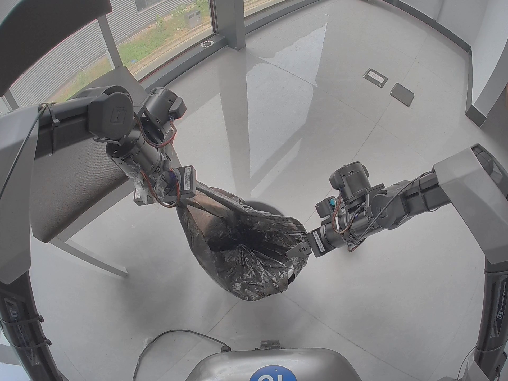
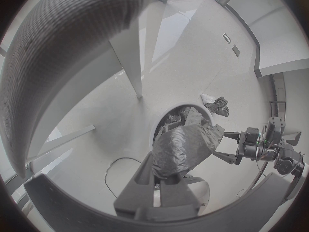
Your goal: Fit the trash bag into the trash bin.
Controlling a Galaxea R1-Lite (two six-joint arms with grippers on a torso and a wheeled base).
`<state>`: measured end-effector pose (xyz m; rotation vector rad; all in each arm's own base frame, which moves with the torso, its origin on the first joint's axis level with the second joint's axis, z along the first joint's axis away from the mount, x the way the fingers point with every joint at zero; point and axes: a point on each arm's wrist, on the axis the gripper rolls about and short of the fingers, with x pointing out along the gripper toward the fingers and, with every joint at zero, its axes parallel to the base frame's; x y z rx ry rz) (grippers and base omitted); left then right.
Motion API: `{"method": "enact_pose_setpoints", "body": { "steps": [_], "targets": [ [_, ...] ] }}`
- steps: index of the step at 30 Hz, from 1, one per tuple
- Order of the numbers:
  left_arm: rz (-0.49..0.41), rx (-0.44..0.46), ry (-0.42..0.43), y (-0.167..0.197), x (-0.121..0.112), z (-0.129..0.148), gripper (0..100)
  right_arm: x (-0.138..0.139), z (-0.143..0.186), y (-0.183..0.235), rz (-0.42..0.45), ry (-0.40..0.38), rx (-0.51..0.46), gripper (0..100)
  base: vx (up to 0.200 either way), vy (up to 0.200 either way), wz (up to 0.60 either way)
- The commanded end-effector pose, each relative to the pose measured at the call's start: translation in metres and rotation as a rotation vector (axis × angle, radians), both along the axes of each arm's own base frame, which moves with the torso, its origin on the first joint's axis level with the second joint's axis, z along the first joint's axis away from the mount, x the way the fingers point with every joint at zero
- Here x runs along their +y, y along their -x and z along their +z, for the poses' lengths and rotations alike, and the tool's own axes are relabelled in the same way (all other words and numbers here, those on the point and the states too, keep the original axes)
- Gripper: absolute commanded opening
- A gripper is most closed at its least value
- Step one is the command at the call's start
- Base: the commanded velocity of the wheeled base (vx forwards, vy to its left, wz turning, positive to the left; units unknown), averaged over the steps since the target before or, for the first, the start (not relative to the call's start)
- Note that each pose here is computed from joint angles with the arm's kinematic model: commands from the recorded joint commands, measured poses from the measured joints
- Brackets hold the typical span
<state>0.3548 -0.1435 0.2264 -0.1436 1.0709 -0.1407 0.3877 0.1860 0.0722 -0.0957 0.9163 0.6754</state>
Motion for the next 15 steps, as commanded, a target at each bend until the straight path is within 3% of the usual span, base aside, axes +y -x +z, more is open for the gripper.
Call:
{"method": "enact_pose_setpoints", "body": {
  "steps": [1, 15],
  "targets": [
    [0.004, -0.007, -0.002, -0.003, 0.0, -0.003, 0, 0.002, 0.009, 0.003, 0.017, -0.004, -0.024, 100, 0.0, 0.0, 0.0],
    [0.03, 0.021, -0.117, -0.011, 0.004, -0.019, 0, -0.004, 0.035, 0.009, 0.032, -0.004, -0.068, 100, 0.0, 0.0, 0.0]
  ]
}}
